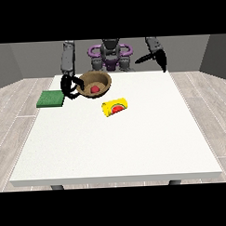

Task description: Pick the cup and pour the ball into the bowl, then pick the bowl and place it on the pad

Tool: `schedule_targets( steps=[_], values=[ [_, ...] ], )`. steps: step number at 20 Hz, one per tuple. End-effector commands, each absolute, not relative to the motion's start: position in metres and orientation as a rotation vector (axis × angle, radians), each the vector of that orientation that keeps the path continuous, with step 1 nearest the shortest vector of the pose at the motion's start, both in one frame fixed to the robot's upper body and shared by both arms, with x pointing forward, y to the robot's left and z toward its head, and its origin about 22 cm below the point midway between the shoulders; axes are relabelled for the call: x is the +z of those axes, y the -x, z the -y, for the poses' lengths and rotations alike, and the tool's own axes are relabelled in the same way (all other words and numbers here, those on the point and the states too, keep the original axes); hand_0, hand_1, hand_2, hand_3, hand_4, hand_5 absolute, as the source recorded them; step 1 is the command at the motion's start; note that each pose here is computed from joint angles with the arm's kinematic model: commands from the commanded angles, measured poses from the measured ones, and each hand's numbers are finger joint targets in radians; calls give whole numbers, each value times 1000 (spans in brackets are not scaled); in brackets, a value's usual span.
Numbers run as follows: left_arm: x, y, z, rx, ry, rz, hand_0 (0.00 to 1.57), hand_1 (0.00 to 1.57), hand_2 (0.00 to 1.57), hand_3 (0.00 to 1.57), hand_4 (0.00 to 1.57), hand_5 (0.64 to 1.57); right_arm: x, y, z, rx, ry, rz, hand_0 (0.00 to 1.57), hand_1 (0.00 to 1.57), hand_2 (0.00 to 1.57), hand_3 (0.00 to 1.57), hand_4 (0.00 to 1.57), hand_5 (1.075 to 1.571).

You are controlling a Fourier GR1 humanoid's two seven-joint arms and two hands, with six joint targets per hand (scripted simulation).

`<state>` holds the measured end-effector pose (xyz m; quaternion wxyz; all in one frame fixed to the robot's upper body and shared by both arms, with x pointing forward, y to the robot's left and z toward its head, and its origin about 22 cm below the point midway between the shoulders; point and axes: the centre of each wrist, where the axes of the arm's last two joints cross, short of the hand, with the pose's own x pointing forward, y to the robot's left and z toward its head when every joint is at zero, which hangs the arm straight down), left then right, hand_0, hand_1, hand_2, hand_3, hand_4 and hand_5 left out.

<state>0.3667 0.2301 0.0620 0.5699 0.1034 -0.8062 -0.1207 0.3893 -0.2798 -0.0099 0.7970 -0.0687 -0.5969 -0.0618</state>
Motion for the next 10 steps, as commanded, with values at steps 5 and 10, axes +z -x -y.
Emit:
schedule_targets(
  steps=[5, 10],
  values=[
    [43, -358, -240, -253, -302, 1869, 0, 0, 0, 0, 0, 1569, 35, -396, 337, -156, 116, 1257, 1571, 1571, 1571, 1571, 1061, 1559],
    [78, -364, -224, -267, -286, 1952, 0, 0, 0, 0, 0, 1569, 49, -375, 406, -282, 105, 1348, 1571, 1571, 1571, 1571, 1062, 1560]
  ],
)
